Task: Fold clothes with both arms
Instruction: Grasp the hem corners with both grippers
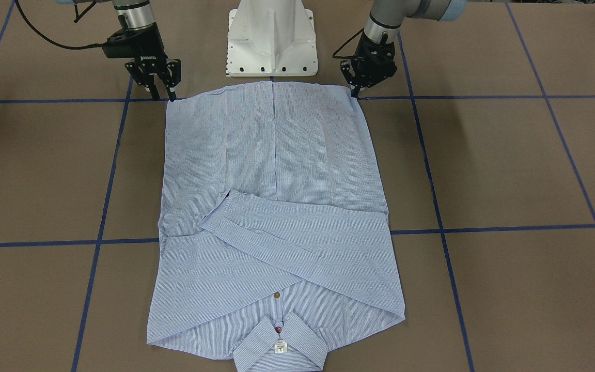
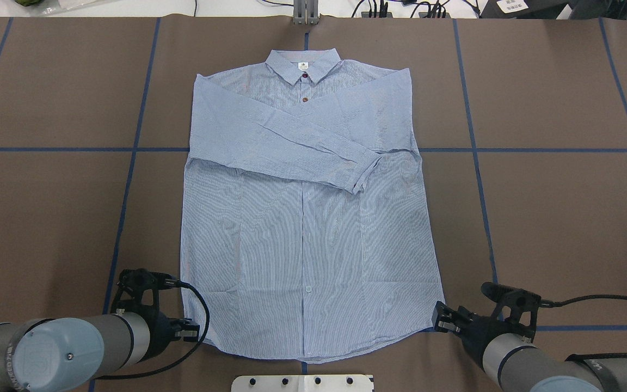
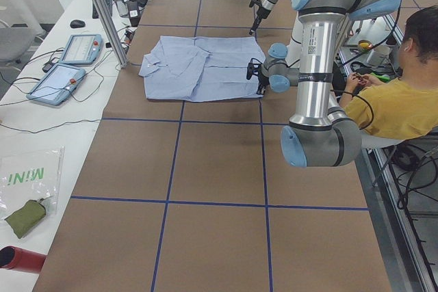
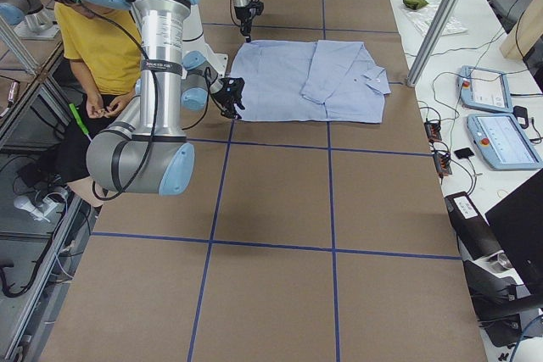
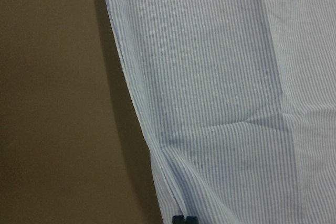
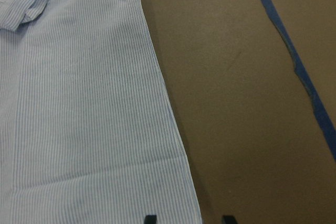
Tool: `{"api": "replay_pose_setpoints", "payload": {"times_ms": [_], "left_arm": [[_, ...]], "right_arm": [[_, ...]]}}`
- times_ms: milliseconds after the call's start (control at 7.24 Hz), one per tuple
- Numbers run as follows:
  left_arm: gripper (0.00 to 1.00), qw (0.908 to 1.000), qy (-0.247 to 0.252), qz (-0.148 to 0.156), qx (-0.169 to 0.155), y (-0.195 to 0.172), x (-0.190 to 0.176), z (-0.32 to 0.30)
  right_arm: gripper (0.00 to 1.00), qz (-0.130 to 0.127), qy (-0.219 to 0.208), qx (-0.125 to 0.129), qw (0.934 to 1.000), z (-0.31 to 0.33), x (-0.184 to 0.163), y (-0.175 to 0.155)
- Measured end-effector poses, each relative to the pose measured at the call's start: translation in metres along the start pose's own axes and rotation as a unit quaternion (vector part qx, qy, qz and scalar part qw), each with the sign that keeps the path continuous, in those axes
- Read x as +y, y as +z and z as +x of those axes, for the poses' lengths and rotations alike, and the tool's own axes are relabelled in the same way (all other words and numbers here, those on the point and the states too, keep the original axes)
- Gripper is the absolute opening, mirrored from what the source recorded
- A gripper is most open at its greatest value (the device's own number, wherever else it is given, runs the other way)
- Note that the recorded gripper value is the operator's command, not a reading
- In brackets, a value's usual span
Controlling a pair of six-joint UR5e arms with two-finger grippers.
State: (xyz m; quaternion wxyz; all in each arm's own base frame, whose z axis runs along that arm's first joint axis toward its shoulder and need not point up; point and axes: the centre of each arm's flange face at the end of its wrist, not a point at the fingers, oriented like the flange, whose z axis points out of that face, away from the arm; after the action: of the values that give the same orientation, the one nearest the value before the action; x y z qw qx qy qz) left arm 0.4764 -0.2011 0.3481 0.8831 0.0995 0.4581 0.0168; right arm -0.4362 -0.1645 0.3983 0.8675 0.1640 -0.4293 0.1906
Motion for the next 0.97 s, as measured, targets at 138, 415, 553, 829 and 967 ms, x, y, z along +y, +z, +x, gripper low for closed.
{"api": "replay_pose_setpoints", "payload": {"times_ms": [138, 415, 553, 829, 967], "left_arm": [[0.00, 1.0000, 0.000, 0.000, 0.001, -0.001, 0.000, 0.000], [0.00, 1.0000, 0.000, 0.001, 0.001, -0.001, 0.000, 0.000], [0.00, 1.0000, 0.000, 0.001, 0.000, -0.001, 0.000, 0.000], [0.00, 1.0000, 0.000, 0.001, 0.000, -0.001, 0.000, -0.001], [0.00, 1.0000, 0.000, 0.001, 0.000, -0.001, 0.000, -0.001]], "right_arm": [[0.50, 0.004, -0.006, 0.001, 1.0000, 0.002, 0.006, 0.003], [0.47, 0.008, -0.017, 0.006, 0.9998, 0.005, 0.017, 0.008], [0.45, 0.009, -0.024, 0.007, 0.9997, 0.007, 0.023, 0.009], [0.31, 0.015, -0.037, 0.016, 0.9991, 0.010, 0.030, 0.011], [0.30, 0.017, -0.041, 0.021, 0.9988, 0.011, 0.031, 0.012]]}}
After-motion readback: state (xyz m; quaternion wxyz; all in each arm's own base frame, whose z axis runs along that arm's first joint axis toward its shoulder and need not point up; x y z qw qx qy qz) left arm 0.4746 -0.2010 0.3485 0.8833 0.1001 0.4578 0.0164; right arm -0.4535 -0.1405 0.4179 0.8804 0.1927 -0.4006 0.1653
